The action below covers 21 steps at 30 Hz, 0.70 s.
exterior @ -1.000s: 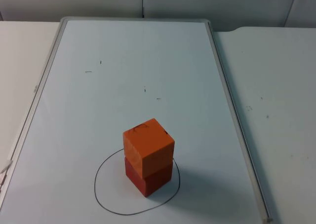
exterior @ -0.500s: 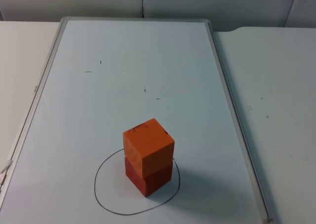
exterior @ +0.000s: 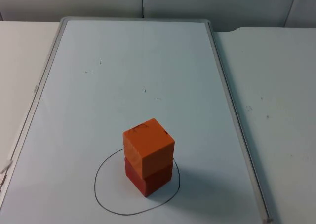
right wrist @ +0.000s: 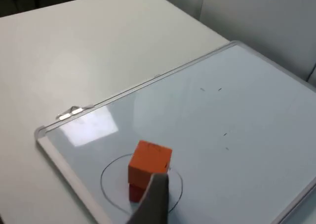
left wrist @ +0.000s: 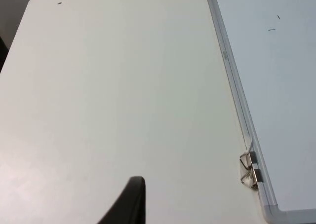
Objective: Pick up one cube with the left hand and another cube with the right hand. First place the cube in the right hand at the target position, then stack the cube in the left hand on top.
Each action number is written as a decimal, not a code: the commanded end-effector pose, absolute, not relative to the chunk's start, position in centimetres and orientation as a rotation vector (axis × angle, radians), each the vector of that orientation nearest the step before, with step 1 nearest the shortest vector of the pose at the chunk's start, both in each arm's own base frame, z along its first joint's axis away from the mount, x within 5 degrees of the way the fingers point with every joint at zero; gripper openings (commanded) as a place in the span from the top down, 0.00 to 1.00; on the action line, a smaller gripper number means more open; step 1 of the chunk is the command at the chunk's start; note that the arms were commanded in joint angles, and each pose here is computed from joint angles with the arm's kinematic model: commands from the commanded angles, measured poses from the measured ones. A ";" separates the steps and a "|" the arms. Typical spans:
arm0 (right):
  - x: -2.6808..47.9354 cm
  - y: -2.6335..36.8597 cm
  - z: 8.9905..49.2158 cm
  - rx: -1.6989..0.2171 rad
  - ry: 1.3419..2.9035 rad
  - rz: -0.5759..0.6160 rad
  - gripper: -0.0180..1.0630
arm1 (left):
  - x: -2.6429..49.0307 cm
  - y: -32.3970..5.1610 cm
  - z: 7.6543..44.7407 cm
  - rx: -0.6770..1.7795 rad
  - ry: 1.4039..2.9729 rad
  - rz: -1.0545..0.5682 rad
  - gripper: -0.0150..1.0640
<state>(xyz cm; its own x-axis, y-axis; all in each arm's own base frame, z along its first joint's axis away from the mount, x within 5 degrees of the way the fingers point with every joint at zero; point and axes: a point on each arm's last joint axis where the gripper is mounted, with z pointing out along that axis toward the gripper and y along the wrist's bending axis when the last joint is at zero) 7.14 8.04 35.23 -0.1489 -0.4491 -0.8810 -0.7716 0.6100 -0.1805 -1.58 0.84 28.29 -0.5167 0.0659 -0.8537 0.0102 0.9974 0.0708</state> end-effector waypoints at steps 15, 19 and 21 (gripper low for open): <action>-0.1 -0.4 30.7 -0.949 1.717 0.570 0.22 | -1.5 0.8 28.3 0.051 2.097 0.068 0.01; -0.7 -1.2 30.3 -0.941 1.729 0.576 0.22 | -1.5 0.8 28.3 0.051 2.092 0.067 0.01; -0.7 -1.3 30.1 -0.945 1.749 0.573 0.22 | -1.5 0.8 28.3 0.051 2.092 0.067 0.01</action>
